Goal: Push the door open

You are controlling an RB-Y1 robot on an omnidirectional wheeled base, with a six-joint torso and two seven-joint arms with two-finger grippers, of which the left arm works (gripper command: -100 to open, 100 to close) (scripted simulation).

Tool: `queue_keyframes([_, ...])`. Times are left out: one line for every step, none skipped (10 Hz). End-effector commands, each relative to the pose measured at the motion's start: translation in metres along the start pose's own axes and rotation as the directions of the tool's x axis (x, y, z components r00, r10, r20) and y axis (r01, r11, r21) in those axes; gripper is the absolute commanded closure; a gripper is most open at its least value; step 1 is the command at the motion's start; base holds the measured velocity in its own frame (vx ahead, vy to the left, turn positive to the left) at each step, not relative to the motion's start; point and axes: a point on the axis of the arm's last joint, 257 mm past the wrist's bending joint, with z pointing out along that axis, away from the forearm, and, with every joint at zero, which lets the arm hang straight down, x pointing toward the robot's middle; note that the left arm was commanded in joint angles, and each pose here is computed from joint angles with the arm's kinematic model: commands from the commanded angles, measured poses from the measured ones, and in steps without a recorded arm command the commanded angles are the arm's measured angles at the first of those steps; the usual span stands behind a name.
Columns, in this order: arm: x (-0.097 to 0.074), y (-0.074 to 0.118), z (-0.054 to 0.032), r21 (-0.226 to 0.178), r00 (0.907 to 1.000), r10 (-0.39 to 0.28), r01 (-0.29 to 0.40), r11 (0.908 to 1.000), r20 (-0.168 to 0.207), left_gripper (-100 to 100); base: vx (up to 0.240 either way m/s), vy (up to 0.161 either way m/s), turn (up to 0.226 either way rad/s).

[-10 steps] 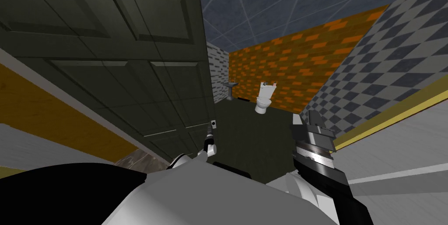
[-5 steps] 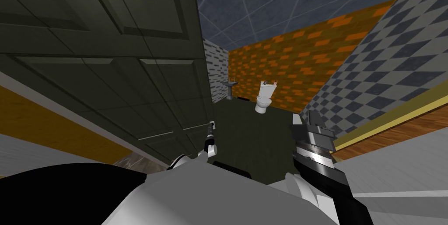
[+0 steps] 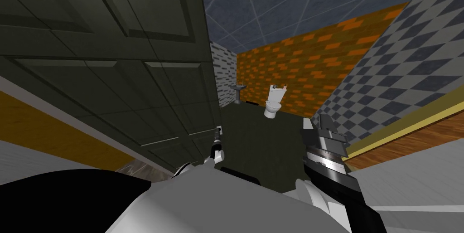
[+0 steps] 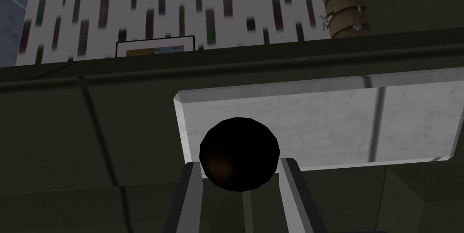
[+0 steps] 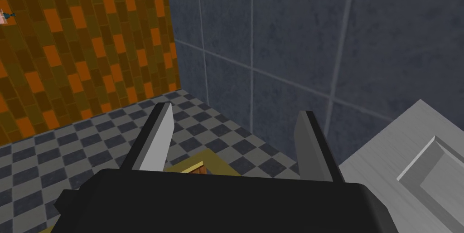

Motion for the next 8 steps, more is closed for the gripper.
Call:
queue_keyframes([-0.004, -0.01, 0.0078, 0.032, 0.9999, -0.004, 0.004, 0.9995, 0.012, 100, 0.078, -0.009, 0.026])
queue_keyframes([-0.006, -0.004, 0.0052, 0.019, 0.9999, 0.004, -0.004, 0.9998, 0.012, 100, 0.035, 0.011, -0.002])
queue_keyframes([-0.025, -0.006, 0.0097, 0.022, 0.9983, 0.006, -0.008, 0.9997, 0.057, 100, 0.159, 0.002, 0.03])
queue_keyframes([-0.029, -0.006, 0.0104, 0.022, 0.9977, 0.006, -0.008, 0.9997, 0.067, 100, 0.22, 0.006, 0.058])
queue_keyframes([-0.036, -0.006, 0.0115, 0.023, 0.9961, 0.005, -0.007, 0.9997, 0.088, 100, 0.187, -0.023, 0.058])
queue_keyframes([-0.043, -0.006, 0.0122, 0.022, 0.9941, 0.003, -0.005, 0.9997, 0.109, 100, 0.19, -0.029, 0.078])
queue_keyframes([-0.049, -0.006, 0.0124, 0.021, 0.9916, -0.001, -0.002, 0.9998, 0.129, 100, 0.2, 0.004, 0.055])
queue_keyframes([-0.056, -0.006, 0.0098, 0.023, 0.9906, 0.018, -0.021, 0.9995, 0.136, -100, 0.006, 0.015, 0.006])
